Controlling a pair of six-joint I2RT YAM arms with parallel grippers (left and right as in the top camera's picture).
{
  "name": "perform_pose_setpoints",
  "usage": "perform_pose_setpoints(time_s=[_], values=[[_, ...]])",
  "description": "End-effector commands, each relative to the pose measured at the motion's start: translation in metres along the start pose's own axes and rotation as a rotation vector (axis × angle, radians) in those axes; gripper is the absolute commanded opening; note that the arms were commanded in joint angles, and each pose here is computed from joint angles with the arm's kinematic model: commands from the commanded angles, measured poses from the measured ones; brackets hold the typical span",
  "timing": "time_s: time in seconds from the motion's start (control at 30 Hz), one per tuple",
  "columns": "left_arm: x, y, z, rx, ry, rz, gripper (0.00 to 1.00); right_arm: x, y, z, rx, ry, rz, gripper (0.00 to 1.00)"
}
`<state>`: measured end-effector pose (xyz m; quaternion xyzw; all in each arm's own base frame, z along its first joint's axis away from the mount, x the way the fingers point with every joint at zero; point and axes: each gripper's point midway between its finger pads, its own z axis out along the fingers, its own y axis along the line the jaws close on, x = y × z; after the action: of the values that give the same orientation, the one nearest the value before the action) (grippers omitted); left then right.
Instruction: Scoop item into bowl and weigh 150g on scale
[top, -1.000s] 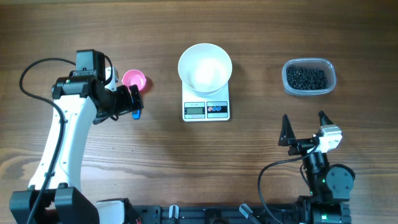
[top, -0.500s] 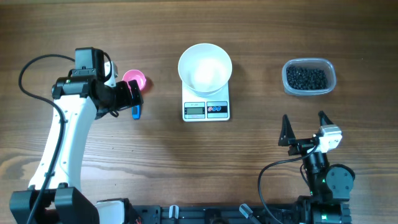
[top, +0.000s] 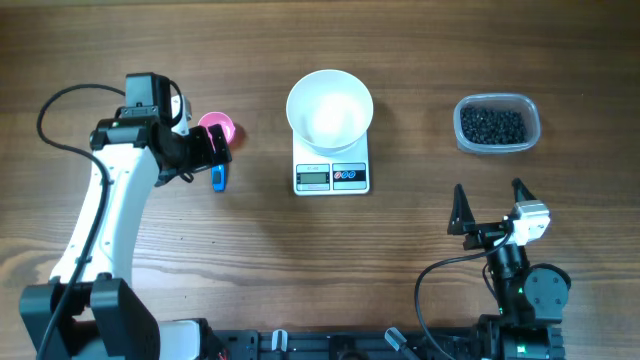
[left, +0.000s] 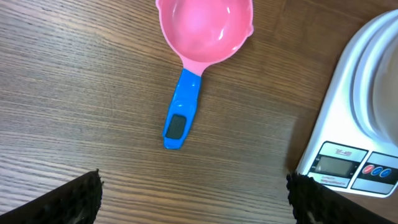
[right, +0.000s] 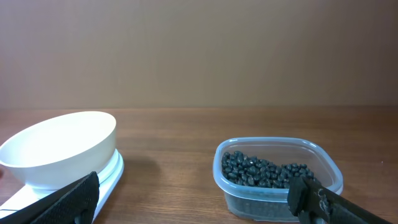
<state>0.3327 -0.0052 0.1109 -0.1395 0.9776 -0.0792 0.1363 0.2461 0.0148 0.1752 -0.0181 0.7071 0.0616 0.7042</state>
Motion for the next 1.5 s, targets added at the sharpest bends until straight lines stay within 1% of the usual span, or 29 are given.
perform_pose_setpoints(time_s=[0.0,0.07,0.1,0.13,0.17,0.3,0.4,0.53,0.6,0.67,0.7,0.83,0.97,1.0,1.07,1.2,1.23,1.27,1.37,1.47], values=[[0.002,-0.001,0.006,0.003,0.012,-0.005,1.0,-0.001,-0.002,0.0,0.013,-0.007,-0.008,1.0],[0.002,-0.001,0.006,0.004,0.012,-0.006,1.0,-0.001,-0.002,0.0,0.013,-0.007,-0.008,1.0],[0.002,-0.001,0.006,0.003,0.013,-0.006,0.93,-0.001,-0.002,0.0,0.013,-0.007,-0.008,1.0],[0.003,-0.001,0.007,0.002,0.016,-0.007,0.89,-0.001,-0.002,0.0,0.013,-0.007,-0.008,1.0],[0.005,0.0,0.008,0.001,0.021,-0.007,0.89,-0.001,-0.002,0.0,0.013,-0.007,-0.008,1.0],[0.016,0.005,0.023,-0.004,0.038,-0.009,0.91,-0.001,-0.002,0.0,0.013,-0.007,-0.008,1.0],[0.017,0.007,0.033,0.002,0.019,-0.007,0.92,-0.001,-0.002,0.0,0.013,-0.007,-0.008,1.0],[0.009,0.005,0.038,0.013,-0.026,-0.001,0.91,-0.001,-0.002,0.0,0.013,-0.007,-0.008,1.0],[0.005,0.004,0.042,0.021,-0.055,0.003,0.95,-0.001,-0.002,0.0,0.013,-0.007,-0.008,1.0],[0.004,0.005,0.047,0.025,-0.072,0.005,0.96,-0.001,-0.002,0.0,0.013,-0.007,-0.008,1.0],[0.005,0.005,0.049,0.026,-0.073,0.006,1.0,-0.001,-0.002,0.0,0.013,-0.007,-0.008,1.0],[0.007,0.006,0.052,0.026,-0.072,0.006,1.0,-0.001,-0.002,0.0,0.013,-0.007,-0.008,1.0],[-0.001,0.004,0.054,0.034,-0.101,0.01,1.0,-0.001,-0.002,0.0,0.013,-0.007,-0.008,1.0],[-0.001,0.005,0.056,0.033,-0.099,0.009,0.98,-0.001,-0.002,0.0,0.013,-0.007,-0.007,1.0],[0.002,0.006,0.062,0.028,-0.079,0.007,0.92,-0.001,-0.002,0.0,0.013,-0.007,-0.008,1.0],[0.004,0.009,0.079,0.02,-0.048,0.002,0.85,-0.001,-0.002,0.0,0.013,-0.007,-0.008,1.0],[0.005,0.009,0.083,0.022,-0.041,0.001,0.81,-0.001,-0.002,0.0,0.013,-0.007,-0.008,1.0],[0.005,0.009,0.088,0.024,-0.033,0.001,0.79,-0.001,-0.002,0.0,0.013,-0.007,-0.008,1.0],[0.003,0.01,0.097,0.023,-0.033,0.002,0.78,-0.001,-0.002,0.0,0.013,-0.007,-0.008,1.0],[-0.003,0.009,0.109,0.028,-0.049,0.009,0.74,-0.001,-0.002,0.0,0.013,-0.007,-0.008,1.0]])
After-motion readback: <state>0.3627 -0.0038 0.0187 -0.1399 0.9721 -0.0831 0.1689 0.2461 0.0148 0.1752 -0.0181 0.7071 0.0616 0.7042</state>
